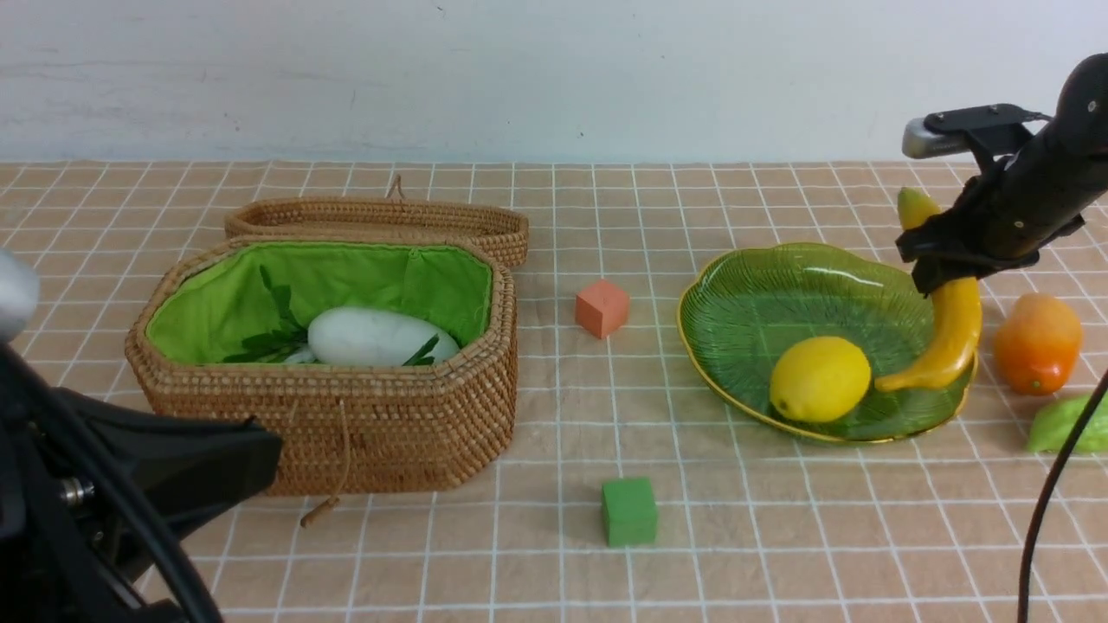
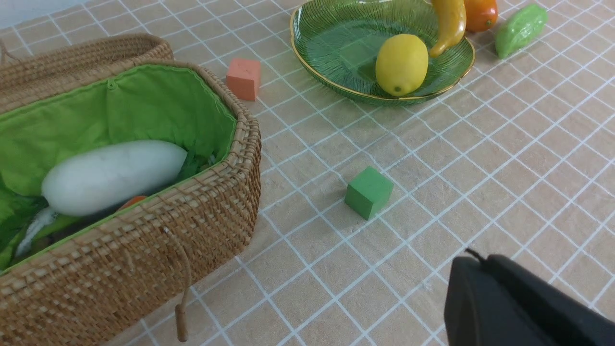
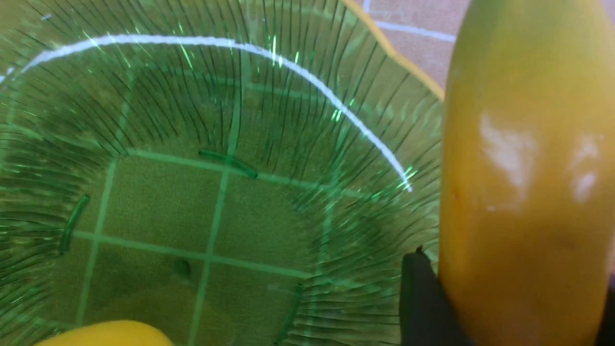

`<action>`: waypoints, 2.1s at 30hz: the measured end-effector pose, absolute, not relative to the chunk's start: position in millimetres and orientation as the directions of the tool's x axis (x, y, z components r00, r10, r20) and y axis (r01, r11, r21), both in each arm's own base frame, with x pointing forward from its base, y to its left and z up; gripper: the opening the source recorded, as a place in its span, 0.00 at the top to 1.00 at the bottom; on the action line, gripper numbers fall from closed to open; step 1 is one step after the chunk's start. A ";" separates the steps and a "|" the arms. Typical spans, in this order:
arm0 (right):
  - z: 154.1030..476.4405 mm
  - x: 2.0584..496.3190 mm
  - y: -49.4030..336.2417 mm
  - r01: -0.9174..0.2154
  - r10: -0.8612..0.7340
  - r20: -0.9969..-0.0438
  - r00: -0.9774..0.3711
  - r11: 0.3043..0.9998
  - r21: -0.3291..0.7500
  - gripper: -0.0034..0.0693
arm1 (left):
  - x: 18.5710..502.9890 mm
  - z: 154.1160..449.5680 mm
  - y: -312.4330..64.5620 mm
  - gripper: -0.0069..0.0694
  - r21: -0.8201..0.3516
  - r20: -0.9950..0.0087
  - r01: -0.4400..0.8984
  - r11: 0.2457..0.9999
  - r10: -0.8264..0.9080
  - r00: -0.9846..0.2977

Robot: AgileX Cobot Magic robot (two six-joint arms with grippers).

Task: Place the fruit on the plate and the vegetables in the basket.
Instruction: Use the right arm to grab a banana and put it into the right plate, then use the right arm to grab a mango and put it into the right plate

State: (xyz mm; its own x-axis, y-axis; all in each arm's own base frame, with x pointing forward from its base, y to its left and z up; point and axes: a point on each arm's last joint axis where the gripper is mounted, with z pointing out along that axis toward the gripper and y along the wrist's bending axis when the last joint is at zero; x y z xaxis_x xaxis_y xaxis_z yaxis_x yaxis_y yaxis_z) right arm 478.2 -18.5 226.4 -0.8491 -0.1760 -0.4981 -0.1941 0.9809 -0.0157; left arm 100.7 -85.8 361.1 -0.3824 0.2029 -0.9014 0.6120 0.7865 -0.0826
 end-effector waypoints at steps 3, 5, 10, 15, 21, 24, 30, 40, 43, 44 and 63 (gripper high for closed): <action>223.9 477.9 -14.7 -0.202 -0.180 -0.485 -0.856 0.979 -0.005 0.44 | 100.9 361.5 -85.9 0.93 -0.083 -0.903 0.612 0.786 0.200 -0.379; 226.2 476.7 -12.2 -0.207 -0.181 -0.483 -0.857 0.978 0.002 0.32 | 100.9 361.5 -86.0 0.93 -0.083 -0.904 0.612 0.786 0.200 -0.379; 246.8 465.7 -10.9 -0.190 -0.155 -0.469 -0.869 0.982 0.026 0.13 | 100.9 361.5 -86.0 0.93 -0.083 -0.904 0.612 0.786 0.200 -0.379; 292.0 441.9 -24.1 0.015 0.044 -0.459 -0.887 0.998 0.066 0.16 | 100.9 361.6 -86.1 0.93 -0.085 -0.904 0.613 0.786 0.198 -0.379; 283.1 427.9 -87.3 0.377 0.381 -0.350 -0.856 0.922 0.082 0.25 | 100.9 361.7 -86.1 0.93 -0.064 -0.906 0.621 0.781 0.215 -0.364; 255.2 433.3 -120.4 0.475 0.490 -0.314 -0.813 0.871 0.127 0.21 | 100.9 361.9 -86.2 0.93 -0.058 -0.907 0.624 0.779 0.220 -0.358; 207.3 457.7 -130.5 0.482 0.562 -0.301 -0.770 0.822 0.302 0.09 | 102.1 362.8 -87.7 0.93 -0.063 -0.913 0.627 0.777 0.209 -0.351; 166.2 474.2 -130.0 0.444 0.549 -0.297 -0.782 0.824 0.353 0.18 | 108.5 358.4 -93.5 0.93 -0.065 -0.900 0.626 0.777 0.225 -0.373; 166.9 473.8 -129.6 0.408 0.511 -0.309 -0.802 0.847 0.341 0.20 | 109.4 357.6 -94.3 0.93 -0.065 -0.898 0.626 0.777 0.228 -0.376; 171.6 473.0 -129.1 0.384 0.487 -0.319 -0.813 0.861 0.335 0.20 | 110.2 357.2 -95.0 0.93 -0.065 -0.897 0.626 0.777 0.229 -0.377; 224.2 472.7 -2.7 0.002 0.053 -0.361 -0.931 0.990 0.143 0.18 | 115.0 371.5 -101.0 0.93 -0.106 -0.956 0.637 0.763 0.098 -0.277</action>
State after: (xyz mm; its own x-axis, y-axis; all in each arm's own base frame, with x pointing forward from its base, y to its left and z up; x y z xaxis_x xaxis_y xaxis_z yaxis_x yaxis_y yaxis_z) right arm 472.7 -2.7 224.2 -0.9310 0.0534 -0.3610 0.0015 0.9898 0.1425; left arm 115.0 -101.0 371.5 -0.2771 0.0982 -0.9558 0.6371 0.7634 -0.1062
